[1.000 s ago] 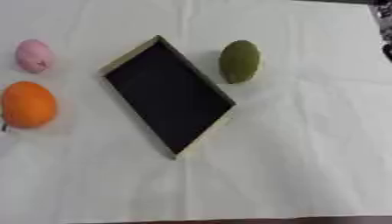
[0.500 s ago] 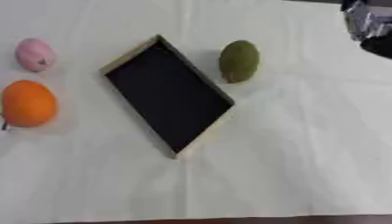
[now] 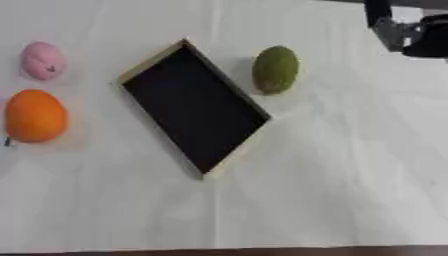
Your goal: Pick up objects on the table and place them in the box.
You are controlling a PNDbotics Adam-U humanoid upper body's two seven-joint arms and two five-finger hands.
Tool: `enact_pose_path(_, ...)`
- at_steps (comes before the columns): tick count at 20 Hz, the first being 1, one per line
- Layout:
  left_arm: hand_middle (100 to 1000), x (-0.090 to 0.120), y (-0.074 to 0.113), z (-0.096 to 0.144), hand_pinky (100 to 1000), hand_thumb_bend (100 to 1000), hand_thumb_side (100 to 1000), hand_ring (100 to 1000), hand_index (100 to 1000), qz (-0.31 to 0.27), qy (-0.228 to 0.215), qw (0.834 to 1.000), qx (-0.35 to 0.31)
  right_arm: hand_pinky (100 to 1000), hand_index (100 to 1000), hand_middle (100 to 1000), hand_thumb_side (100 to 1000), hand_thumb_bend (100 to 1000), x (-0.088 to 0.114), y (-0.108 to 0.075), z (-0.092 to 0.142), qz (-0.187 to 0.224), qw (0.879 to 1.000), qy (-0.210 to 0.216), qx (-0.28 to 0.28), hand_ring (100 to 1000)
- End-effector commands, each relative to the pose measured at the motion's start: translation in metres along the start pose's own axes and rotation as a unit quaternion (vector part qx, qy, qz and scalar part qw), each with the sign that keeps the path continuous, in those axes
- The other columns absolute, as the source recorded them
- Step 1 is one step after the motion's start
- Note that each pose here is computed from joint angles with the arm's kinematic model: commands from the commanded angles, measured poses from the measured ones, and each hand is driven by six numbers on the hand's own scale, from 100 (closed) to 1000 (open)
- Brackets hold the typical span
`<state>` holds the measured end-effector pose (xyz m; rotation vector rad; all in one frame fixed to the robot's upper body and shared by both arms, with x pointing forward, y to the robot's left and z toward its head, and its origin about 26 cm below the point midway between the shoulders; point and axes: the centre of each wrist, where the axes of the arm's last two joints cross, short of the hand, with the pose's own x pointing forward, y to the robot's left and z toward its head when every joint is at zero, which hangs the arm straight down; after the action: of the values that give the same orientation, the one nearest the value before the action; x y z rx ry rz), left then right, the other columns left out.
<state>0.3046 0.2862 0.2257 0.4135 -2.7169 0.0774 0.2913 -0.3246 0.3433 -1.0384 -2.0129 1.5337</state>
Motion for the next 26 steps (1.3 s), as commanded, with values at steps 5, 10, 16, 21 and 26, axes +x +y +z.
enact_pose_path(5,728,0.006,0.002,-0.007,694,226,587,674,797,-0.002,-0.014,1.0,-0.01,875,879,794,394,100,-0.008,-0.006,-0.009,0.088,0.992,-0.01,0.095,846)
enact_pose_path(10,729,0.006,0.001,-0.006,694,225,586,674,796,0.001,-0.013,1.0,-0.01,875,889,801,389,100,-0.015,-0.003,-0.019,0.118,0.983,-0.009,0.138,849)
enact_pose_path(16,730,0.006,0.0,-0.004,693,223,587,674,796,0.005,-0.009,1.0,-0.013,877,893,808,390,120,-0.027,0.004,-0.041,0.12,0.978,-0.007,0.17,854)
enact_pose_path(21,731,0.006,-0.001,-0.004,694,225,587,675,796,0.006,-0.007,1.0,-0.017,884,892,803,393,100,-0.039,0.017,-0.062,0.093,0.978,0.003,0.188,853)
enact_pose_path(26,733,0.006,-0.002,-0.005,694,235,588,677,796,0.01,-0.007,1.0,-0.02,893,884,791,327,100,-0.053,0.035,-0.081,0.061,0.977,0.003,0.205,849)
